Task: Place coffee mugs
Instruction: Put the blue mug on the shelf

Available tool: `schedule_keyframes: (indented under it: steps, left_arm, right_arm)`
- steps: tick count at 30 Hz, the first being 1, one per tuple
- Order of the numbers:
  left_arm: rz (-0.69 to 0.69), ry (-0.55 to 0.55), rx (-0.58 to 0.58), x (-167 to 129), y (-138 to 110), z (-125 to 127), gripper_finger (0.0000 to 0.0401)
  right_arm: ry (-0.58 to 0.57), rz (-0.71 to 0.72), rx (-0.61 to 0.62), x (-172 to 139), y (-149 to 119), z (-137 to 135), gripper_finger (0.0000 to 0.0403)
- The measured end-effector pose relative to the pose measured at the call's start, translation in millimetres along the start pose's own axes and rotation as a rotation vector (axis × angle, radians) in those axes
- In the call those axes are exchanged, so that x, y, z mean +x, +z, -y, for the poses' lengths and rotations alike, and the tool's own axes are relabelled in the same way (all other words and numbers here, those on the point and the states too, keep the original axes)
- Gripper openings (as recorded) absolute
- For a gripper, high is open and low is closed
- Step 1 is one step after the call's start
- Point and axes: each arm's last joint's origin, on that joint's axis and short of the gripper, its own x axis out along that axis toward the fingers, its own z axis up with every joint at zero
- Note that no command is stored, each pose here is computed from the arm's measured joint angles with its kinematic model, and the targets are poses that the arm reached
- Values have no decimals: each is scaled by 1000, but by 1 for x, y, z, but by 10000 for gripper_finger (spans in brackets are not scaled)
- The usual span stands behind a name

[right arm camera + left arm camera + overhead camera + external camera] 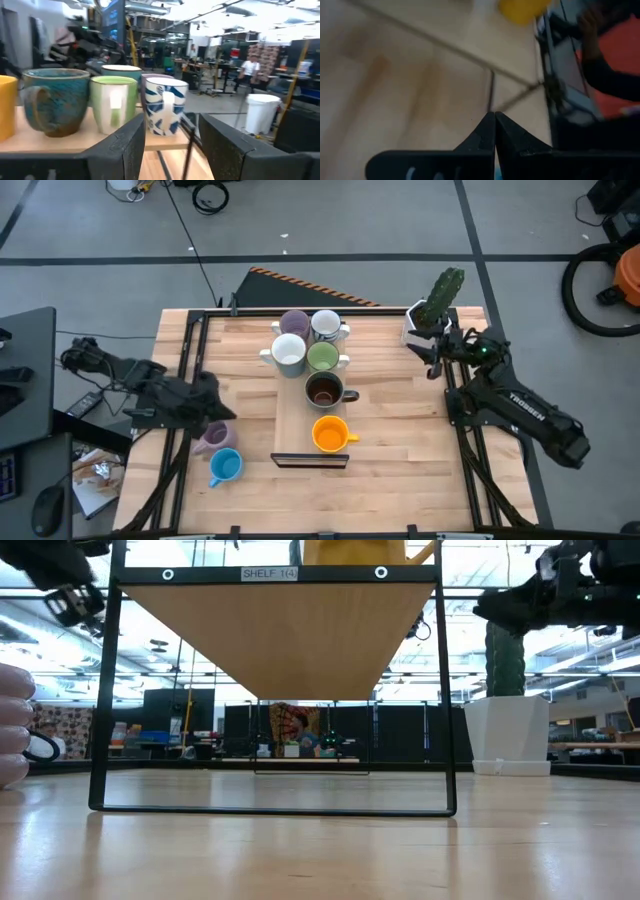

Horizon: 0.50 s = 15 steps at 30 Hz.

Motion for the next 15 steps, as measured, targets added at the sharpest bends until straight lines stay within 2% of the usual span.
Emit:
schedule_keyframes:
  steps: [3,7,12,15]
  left_arm:
    - [-105,-20,-77,8,-1,10,6]
    - [-228,18,-147,14,1,29,6]
    - [-375,94,-188,18,0,54,6]
    - [-449,114,-233,20,-8,64,9]
  right_arm:
    - [-107,7,12,-2,0,3,189]
    - [-214,16,93,-3,-1,7,189]
    - [-247,32,149,-3,0,8,189]
    - [-247,60,133,-3,3,8,189]
